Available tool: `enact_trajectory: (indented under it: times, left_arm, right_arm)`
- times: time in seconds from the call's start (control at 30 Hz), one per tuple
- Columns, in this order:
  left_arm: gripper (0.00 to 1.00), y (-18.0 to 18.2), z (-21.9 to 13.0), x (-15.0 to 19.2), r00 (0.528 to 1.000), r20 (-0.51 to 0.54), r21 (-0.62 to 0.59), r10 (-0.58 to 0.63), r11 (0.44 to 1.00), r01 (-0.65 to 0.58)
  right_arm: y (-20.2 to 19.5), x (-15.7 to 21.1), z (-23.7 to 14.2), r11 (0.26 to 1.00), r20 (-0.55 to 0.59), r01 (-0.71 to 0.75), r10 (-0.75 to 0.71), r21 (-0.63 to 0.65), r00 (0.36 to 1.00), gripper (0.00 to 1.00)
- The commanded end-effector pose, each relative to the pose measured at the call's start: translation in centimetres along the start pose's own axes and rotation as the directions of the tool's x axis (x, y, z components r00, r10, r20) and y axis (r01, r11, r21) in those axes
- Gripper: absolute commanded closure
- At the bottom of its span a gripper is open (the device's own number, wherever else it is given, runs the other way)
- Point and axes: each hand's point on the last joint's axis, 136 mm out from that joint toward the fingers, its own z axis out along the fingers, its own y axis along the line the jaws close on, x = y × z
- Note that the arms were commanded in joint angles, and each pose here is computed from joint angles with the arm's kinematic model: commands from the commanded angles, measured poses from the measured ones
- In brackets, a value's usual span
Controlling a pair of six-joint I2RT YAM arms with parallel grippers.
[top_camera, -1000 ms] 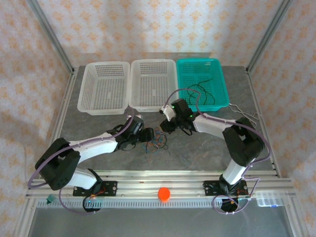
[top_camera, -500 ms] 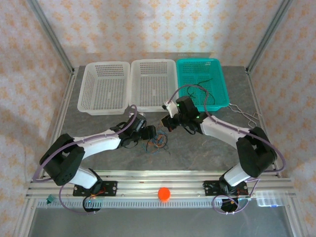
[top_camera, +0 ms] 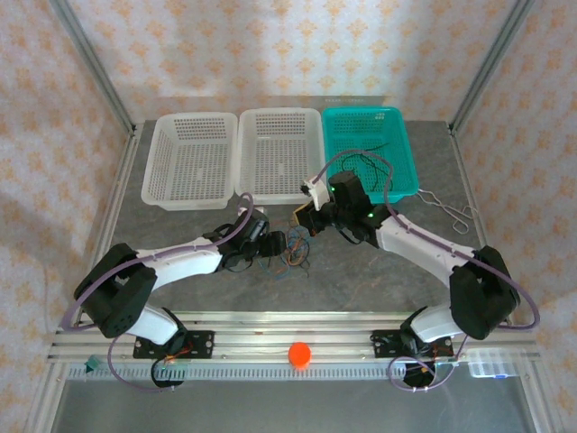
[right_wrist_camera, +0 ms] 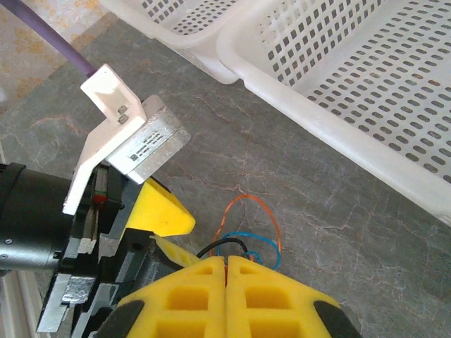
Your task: Untangle the cables
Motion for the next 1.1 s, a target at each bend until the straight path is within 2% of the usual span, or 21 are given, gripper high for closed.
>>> enact_trajectory:
  times: [0.0, 0.8, 1.07]
  left_arm:
    - [0.3, 0.4, 0.4, -0.1, 1.0, 0.006, -0.039, 0.018, 0.999, -0.018]
    - [0.3, 1.7, 1.1, 1.3, 1.0, -0.016, -0.063, 0.009, 0.998, -0.01]
    - [0.3, 1.7, 0.8, 1.1, 1.0, -0.004, -0.063, 0.014, 0.998, -0.015]
  right_arm:
    - [1.7, -3.3, -1.8, 0.999, 0.079, 0.026, -0.023, -0.036, 0.997, 1.0]
    - [5.9, -11.5, -9.5, 0.992, 0.282, 0.115, -0.096, -0.051, 0.955, 1.0]
    - [6.6, -12.6, -10.8, 0.991, 0.316, 0.126, -0.103, -0.052, 0.943, 1.0]
